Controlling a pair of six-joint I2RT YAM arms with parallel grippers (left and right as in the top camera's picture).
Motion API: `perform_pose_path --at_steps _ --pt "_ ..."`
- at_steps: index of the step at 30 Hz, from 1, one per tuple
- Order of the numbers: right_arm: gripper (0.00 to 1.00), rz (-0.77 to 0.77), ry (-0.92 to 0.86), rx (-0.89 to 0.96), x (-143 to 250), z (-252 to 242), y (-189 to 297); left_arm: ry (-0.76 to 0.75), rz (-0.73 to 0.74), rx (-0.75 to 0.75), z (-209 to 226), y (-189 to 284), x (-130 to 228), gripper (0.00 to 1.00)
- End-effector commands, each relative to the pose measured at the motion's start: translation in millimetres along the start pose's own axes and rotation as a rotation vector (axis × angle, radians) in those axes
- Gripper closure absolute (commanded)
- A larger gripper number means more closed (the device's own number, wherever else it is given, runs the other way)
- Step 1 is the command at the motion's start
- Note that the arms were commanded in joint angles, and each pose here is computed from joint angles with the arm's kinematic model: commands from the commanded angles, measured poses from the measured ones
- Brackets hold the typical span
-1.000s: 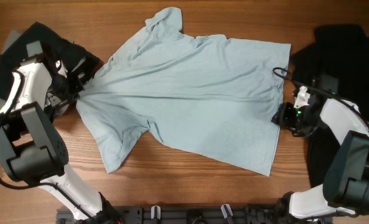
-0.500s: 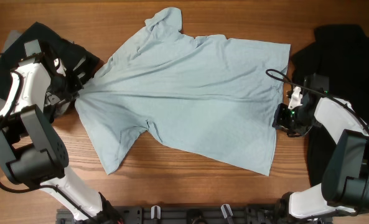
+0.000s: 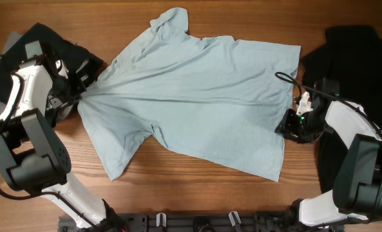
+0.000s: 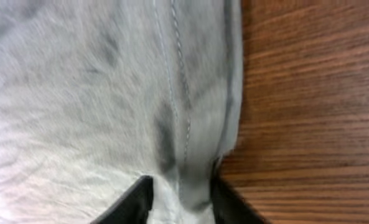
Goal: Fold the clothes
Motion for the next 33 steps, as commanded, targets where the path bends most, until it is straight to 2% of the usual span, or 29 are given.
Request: perform_pose_path --at_steps 1,7,10,13,15,18,24,27,30,31,33 --pt "0.96 0.018 -0.020 -0.016 2.3 1.8 -5.1 0.019 -0.052 0.006 2.4 15.7 -5.7 0.96" --pt "0.96 -0.054 -0.008 0.017 -9.2 2.2 11.5 0.014 -0.062 0.007 2.2 16.6 -7.4 0.96" --pt "0.96 -0.178 0.055 -0.005 -21.5 15.8 49.2 0.006 -0.099 0.029 -1.8 33.6 -12.5 0.96" --pt "0.96 -0.307 0.183 -0.065 -20.8 36.0 98.0 -0.004 -0.187 0.041 -6.3 70.6 -19.0 0.96" --pt "0.96 -0.424 0.241 -0.107 -9.8 49.3 142.8 -0.017 -0.286 0.044 -8.9 106.0 -18.7 0.96" --pt "0.96 -0.526 0.270 -0.124 1.9 59.0 185.6 -0.017 -0.415 0.044 -7.7 152.3 -12.9 0.96" --pt "0.96 -0.844 0.290 -0.129 18.9 81.3 301.3 0.035 -0.788 0.017 14.0 272.2 22.8 0.96" --pt "0.96 -1.081 0.259 -0.201 39.4 97.3 384.2 -0.002 -1.125 0.016 9.1 356.1 53.5 0.96" --pt "0.96 -1.141 0.325 -0.233 56.4 104.9 410.6 0.068 -1.250 0.065 6.7 386.9 71.5 0.96" --pt "0.96 -1.149 0.299 -0.166 57.8 96.9 411.2 0.065 -1.255 0.118 0.7 390.6 78.4 0.96" --pt "0.96 -1.139 0.234 -0.106 59.9 86.7 409.2 0.051 -1.252 0.128 -2.2 392.3 86.5 0.96"
Point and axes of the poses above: each gripper's point midway between its finger pads, its own y axis back along the fingers, its own z axis along the line the jaws close on, x = y × z, the point moved 6 cm from there along y, back along the fingers, and after that the axes turned 9 degrees about -y, right-handed, at the moved point
